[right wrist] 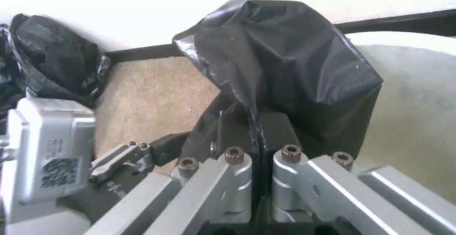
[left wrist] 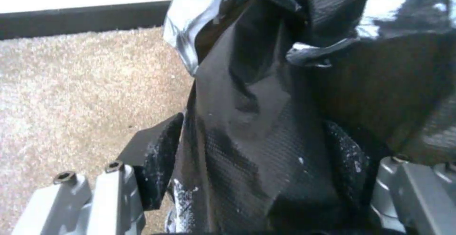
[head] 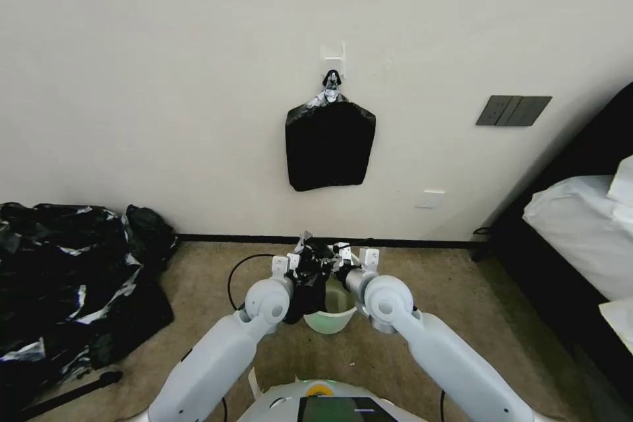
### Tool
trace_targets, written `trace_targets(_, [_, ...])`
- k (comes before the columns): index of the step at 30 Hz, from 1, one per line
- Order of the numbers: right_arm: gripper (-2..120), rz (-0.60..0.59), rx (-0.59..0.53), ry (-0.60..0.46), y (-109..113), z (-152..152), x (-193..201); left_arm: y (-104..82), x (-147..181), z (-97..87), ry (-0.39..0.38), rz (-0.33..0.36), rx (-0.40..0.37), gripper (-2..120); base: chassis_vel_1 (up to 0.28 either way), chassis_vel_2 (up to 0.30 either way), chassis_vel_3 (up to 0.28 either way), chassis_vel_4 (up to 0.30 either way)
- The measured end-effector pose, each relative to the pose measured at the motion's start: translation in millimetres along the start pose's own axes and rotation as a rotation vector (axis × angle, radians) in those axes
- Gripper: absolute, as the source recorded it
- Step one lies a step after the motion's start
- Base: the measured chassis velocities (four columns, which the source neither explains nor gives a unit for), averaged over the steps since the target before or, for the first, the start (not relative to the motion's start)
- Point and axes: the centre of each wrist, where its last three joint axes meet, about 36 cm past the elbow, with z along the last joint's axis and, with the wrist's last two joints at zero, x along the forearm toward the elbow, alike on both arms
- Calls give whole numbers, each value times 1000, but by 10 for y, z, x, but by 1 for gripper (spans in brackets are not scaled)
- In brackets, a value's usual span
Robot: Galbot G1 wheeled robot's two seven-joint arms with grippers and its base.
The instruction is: Place a trash bag onto the trash bin.
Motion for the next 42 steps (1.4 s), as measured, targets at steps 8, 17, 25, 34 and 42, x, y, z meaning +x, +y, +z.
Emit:
trace_targets(8, [0,4,1,4,-13,9,-12,-68,-55,18,15,4,12,91,0,0,0,0])
trace_targets(17, [0,6,-2,6,-18,22,-17,-90,-120,65,37,-14,19,65,0,0,0,0])
trace_targets(25, [0,10,-4,4,-30,28,-7,-131,-140,92,51,-35,32,36,0,0,0,0])
trace_targets(34, [0,14,2,-4,-32,47,56,-167,-146,110,68,-54,54,3,0,0,0,0])
trace_targets(42, [0,20,0,-22,-39,90,175,-198,-132,167,69,-92,90,2,0,0,0,0])
